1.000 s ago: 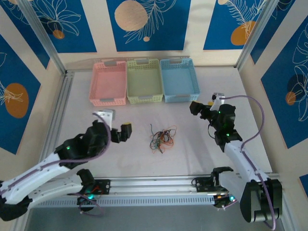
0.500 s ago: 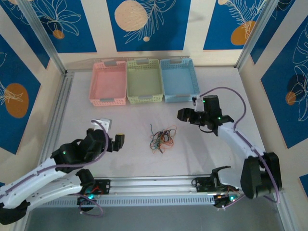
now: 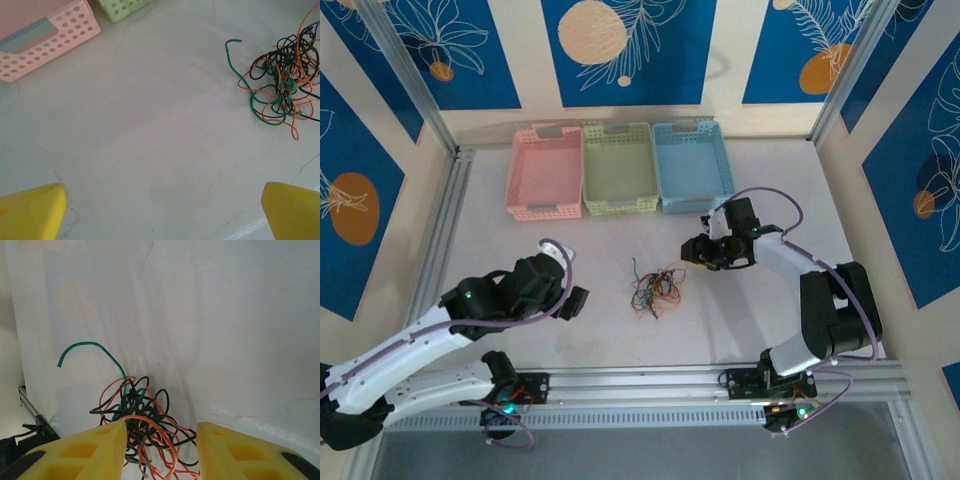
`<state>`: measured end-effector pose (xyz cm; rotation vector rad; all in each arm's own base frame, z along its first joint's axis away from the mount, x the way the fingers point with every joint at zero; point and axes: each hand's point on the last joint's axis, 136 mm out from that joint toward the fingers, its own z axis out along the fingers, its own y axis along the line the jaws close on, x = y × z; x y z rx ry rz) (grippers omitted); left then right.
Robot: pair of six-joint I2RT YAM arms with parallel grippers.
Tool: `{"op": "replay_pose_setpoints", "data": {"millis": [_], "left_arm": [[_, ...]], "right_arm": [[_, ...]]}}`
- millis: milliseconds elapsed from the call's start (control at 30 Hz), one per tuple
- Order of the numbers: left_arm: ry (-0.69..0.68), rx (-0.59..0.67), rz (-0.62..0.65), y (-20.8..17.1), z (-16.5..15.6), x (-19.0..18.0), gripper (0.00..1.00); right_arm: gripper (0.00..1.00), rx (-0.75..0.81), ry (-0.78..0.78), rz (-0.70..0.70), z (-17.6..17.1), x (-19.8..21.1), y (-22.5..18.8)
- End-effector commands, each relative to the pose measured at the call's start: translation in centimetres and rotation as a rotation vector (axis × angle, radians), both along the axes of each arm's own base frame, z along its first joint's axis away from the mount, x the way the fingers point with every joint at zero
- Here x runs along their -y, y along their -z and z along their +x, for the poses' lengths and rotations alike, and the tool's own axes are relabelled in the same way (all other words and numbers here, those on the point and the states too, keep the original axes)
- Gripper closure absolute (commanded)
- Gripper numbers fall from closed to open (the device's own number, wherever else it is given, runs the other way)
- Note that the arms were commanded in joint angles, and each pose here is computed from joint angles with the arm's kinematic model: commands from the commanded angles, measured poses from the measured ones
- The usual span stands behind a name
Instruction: Untangle the cables
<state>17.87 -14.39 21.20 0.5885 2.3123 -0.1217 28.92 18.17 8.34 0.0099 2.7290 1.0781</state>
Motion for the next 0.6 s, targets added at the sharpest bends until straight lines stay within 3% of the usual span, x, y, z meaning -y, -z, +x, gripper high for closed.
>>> {"op": "replay_pose_setpoints", "data": {"millis": [0, 333, 567], "left_arm": [[-0.003, 0.030, 0.010, -0.4, 0.0, -0.9, 0.00], [-0.005, 0.020, 0.022, 0.0, 0.0, -0.9, 0.00], [-0.010, 0.019, 0.032, 0.2, 0.1, -1.0, 0.00]], "right_arm": [[0.61, -0.011, -0.060, 0.019, -0.4, -1.3, -0.7], [0.72, -0.022, -0.088, 0.012, -0.4, -1.9, -0.3], [0.98, 0.005, -0.114, 0.027, -0.8, -2.4, -0.8]]}}
